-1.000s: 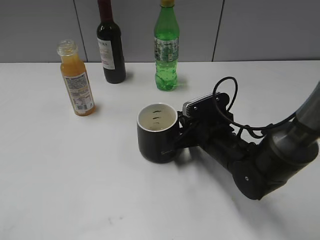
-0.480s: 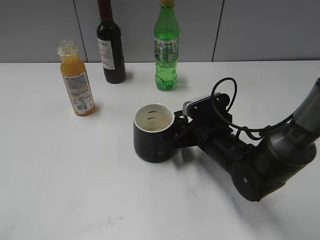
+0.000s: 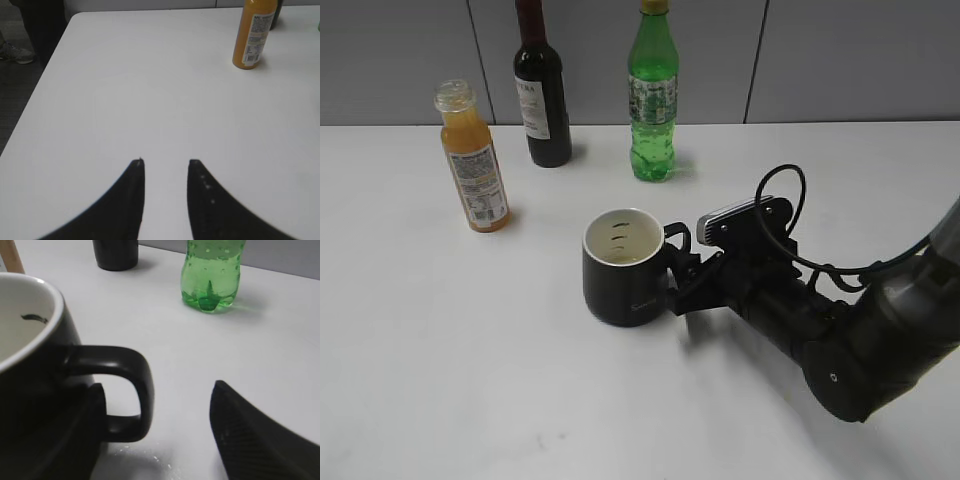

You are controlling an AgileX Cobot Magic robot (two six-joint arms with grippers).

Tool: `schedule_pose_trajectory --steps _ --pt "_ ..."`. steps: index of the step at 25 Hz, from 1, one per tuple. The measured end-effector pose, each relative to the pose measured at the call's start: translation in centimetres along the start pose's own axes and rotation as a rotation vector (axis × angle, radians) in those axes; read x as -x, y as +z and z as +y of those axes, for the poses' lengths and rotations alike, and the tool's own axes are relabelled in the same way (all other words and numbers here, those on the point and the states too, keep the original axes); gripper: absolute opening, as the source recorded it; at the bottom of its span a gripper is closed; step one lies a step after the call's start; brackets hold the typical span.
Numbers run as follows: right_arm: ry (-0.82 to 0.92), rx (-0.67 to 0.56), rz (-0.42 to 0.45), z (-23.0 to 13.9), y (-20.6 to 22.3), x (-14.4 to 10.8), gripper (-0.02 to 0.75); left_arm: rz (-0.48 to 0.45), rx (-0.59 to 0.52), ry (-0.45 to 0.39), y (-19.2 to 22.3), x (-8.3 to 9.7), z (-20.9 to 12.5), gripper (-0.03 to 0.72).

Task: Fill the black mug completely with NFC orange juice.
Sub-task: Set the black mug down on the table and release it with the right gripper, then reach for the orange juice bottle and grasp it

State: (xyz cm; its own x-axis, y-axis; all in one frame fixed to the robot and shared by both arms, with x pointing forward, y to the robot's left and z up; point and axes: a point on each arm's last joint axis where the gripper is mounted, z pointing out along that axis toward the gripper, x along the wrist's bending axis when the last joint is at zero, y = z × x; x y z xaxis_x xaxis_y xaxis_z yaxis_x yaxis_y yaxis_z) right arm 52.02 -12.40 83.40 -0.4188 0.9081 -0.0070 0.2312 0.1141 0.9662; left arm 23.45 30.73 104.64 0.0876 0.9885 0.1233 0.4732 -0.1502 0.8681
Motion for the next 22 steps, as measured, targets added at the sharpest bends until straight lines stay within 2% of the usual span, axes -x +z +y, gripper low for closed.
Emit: schedule_pose_trajectory --steps 2,4,13,15,21,22 --pt "0.01 -0.008 0.0 0.1 -0.7 0.1 0.597 0.0 0.0 0.0 0.0 0.0 0.0 0.236" --pt "0.013 -0.017 -0.003 0.3 -1.6 0.3 0.636 0.0 0.0 0.0 0.0 0.0 0.0 0.236" --pt "0.026 -0.074 -0.039 1.1 -8.1 1.6 0.652 0.0 0.0 0.0 0.0 0.0 0.0 0.236" --pt "0.032 -0.038 -0.037 2.3 -9.2 1.7 0.651 0.0 0.0 0.0 0.0 0.0 0.0 0.236" --pt "0.079 0.213 -0.022 8.3 -11.6 1.9 0.65 0.0 0.0 0.0 0.0 0.0 0.0 0.236" --pt "0.077 0.225 -0.021 8.9 -11.8 1.9 0.649 0.0 0.0 0.0 0.0 0.0 0.0 0.236"
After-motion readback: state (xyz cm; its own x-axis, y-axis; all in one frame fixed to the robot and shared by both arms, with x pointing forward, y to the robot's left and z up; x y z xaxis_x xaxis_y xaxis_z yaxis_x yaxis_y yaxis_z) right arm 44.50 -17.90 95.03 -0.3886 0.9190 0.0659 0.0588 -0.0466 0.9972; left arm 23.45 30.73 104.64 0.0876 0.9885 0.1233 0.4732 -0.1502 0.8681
